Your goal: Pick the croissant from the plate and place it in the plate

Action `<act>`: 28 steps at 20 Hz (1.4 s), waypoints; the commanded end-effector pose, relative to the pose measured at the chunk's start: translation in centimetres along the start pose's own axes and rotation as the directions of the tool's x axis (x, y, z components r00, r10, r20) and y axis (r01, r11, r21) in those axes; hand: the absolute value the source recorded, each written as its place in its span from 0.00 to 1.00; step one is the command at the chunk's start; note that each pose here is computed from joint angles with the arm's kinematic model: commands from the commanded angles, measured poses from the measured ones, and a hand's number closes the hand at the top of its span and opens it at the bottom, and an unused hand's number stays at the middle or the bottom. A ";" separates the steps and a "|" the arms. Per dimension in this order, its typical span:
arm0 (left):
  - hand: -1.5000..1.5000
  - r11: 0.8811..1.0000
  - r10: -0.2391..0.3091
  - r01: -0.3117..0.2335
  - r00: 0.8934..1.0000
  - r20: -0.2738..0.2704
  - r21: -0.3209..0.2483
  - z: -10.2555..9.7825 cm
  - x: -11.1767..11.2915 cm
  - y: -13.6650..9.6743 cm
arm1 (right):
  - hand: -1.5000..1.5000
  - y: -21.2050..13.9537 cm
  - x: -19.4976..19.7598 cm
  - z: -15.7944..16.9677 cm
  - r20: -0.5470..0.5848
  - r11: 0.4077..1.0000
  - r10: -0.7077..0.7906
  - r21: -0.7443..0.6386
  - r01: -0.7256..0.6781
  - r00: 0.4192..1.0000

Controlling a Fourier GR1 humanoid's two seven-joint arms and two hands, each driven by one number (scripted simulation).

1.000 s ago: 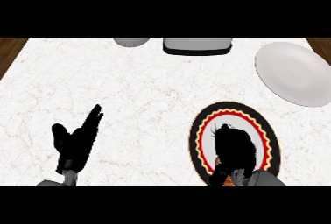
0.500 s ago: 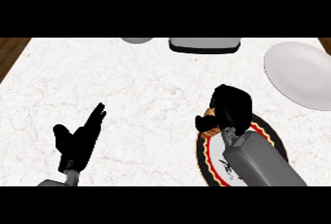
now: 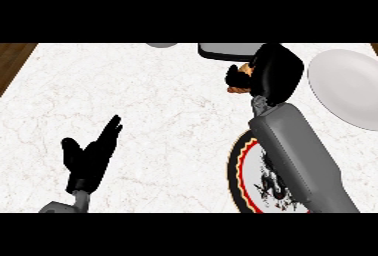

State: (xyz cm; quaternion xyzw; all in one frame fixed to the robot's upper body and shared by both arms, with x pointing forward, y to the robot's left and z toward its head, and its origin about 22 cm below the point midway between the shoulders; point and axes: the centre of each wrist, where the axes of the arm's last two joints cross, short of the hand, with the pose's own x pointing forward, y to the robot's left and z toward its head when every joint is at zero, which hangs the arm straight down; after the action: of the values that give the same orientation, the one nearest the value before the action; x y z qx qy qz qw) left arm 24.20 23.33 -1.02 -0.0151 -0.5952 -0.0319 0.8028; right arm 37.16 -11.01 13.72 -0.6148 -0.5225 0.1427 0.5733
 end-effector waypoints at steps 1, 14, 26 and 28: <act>0.50 0.999 0.024 -0.023 0.998 -0.066 0.022 0.0 -1.4 0.7 | 1.00 0.3 0.7 -1.2 -0.174 0.968 -0.208 -0.179 0.177 0.963; 0.50 0.999 0.016 -0.014 0.998 -0.066 0.039 0.0 -2.1 0.6 | 1.00 4.1 -8.7 -7.8 -0.238 0.873 -0.324 -0.449 0.192 0.916; 0.50 0.999 0.024 -0.022 0.998 -0.066 0.026 -0.1 -1.7 1.0 | 1.00 2.8 -20.5 -13.7 -0.296 0.812 -0.295 -0.578 0.075 0.909; 0.50 0.999 0.027 -0.026 0.998 -0.051 0.024 -0.8 -1.1 -1.0 | 1.00 0.5 -22.0 -15.7 -0.311 0.815 -0.286 -0.576 0.059 0.906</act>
State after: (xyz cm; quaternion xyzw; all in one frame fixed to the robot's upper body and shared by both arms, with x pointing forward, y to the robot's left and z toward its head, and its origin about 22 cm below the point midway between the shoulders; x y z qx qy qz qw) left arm 24.06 23.42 -1.63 -0.0114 -0.5946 -0.0185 0.8037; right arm 40.94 -33.74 7.84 -0.7113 -0.4800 -0.1659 0.4860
